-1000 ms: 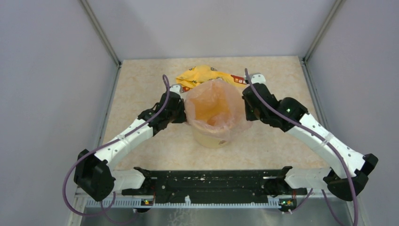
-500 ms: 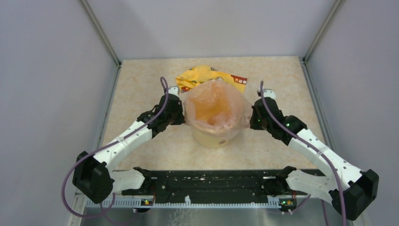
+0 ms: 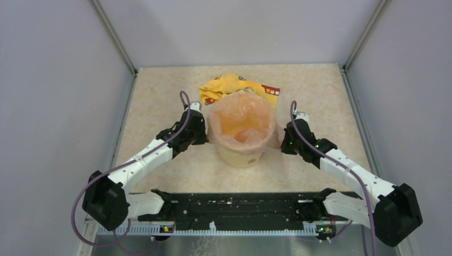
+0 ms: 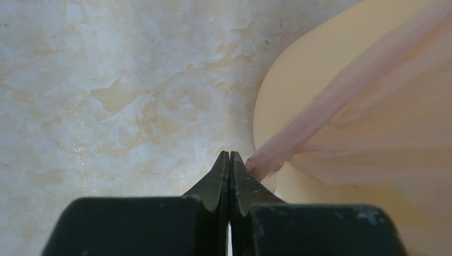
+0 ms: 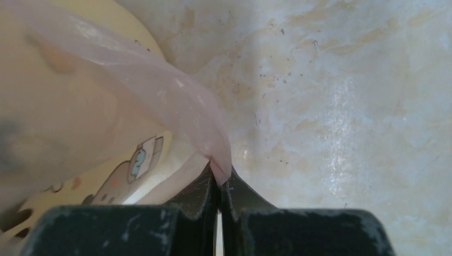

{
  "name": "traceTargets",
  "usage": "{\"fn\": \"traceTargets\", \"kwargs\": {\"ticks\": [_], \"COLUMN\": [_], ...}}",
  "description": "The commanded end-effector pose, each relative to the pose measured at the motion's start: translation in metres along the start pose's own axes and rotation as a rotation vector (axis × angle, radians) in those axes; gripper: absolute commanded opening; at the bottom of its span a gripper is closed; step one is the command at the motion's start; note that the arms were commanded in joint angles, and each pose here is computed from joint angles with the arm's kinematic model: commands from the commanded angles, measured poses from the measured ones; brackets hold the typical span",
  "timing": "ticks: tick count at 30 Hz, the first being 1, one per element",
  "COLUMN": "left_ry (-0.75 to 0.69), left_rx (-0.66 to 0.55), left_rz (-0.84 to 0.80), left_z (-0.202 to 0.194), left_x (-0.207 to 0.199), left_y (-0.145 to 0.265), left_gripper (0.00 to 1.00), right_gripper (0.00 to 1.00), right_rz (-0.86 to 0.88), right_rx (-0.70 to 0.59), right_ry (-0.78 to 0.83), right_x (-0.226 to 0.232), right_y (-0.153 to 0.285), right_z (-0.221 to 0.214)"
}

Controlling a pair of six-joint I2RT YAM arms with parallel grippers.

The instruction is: Put the trash bags into the trash bin

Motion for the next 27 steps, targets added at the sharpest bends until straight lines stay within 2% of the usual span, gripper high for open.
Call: {"fn": "traceTargets", "kwargs": {"ticks": [1, 17, 22, 27], "left_ry": [0.027, 0.102, 0.107, 0.123], "left_rx": [0.023, 0.129, 0.131, 0.094], "left_rz": [0.036, 0.102, 0.089, 0.056], "left_z": [-0.013, -0.05, -0.053, -0.035], "left_x": [0.011, 0.035, 0.037, 0.03], "left_y": [-0.015, -0.046, -0.043, -0.025], "left_gripper": [0.0, 0.0, 0.0, 0.0], "right_gripper": [0.0, 0.0, 0.0, 0.0], "right_rz": [0.001, -0.093, -0.072, -0.005], "right_rx": [-0.015, 0.038, 0.003, -0.019], "right_ry": [-0.044, -0.108, -0.077, -0.054], "right_x": [-0.006, -0.043, -0.039, -0.028], "right_y": [-0.016, -0.051, -0.043, -0.032], "right_z": [-0.002, -0.03, -0.014, 0.002]}}
Point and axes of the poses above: each gripper's point midway between its finger pads, its own y axis back along the fingers, its own x axis along the line the jaws close on, z = x × y, the point moved 5 cm from there along y, back along the fingers, and after that the axes turned 3 degrees about y, right-handed, at the moved point
